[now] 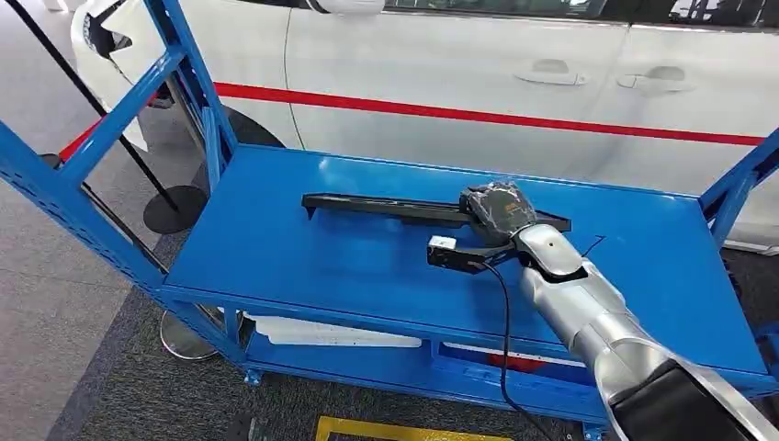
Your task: Take the parts from the cabinet and place them on the table.
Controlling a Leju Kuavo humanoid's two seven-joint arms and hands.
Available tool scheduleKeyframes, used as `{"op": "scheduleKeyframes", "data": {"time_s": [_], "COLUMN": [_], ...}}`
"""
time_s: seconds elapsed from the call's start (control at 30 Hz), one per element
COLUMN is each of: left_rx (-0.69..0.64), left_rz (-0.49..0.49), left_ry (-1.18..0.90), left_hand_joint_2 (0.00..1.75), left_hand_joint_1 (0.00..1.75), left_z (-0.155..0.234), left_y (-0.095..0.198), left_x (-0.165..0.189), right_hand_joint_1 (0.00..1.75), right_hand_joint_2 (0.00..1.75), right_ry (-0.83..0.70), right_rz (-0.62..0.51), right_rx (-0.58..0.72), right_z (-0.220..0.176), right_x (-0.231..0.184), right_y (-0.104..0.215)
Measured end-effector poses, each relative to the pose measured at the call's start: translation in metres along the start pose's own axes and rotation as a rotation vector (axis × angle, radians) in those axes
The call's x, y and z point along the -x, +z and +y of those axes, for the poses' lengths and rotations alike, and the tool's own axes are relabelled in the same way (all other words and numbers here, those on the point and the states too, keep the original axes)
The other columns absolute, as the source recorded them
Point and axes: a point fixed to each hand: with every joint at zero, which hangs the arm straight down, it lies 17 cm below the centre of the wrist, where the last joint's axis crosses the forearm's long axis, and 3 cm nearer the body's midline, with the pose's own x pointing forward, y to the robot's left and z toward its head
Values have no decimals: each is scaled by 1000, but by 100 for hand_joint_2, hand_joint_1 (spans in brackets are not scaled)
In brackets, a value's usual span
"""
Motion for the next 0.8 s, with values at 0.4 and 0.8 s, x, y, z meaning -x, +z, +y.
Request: {"op": "scheduleKeyframes", "data": {"time_s": [0.4, 0.8], "left_rx": [-23, -13], "left_rz": [0, 48], "left_ry": [-24, -36], "left_hand_joint_2": [175, 175], "left_hand_joint_1": [0, 0], "left_z": [6, 7], "left_y": [-2, -1], "left_x": [-2, 9], "right_hand_joint_1": [175, 175], "right_hand_joint_2": [175, 175], "right_ry": [7, 12], "right_rz": [2, 0], "right_rx": [-3, 1], "right_z": [2, 0], "right_x": [0, -3], "right_y": [1, -1]}}
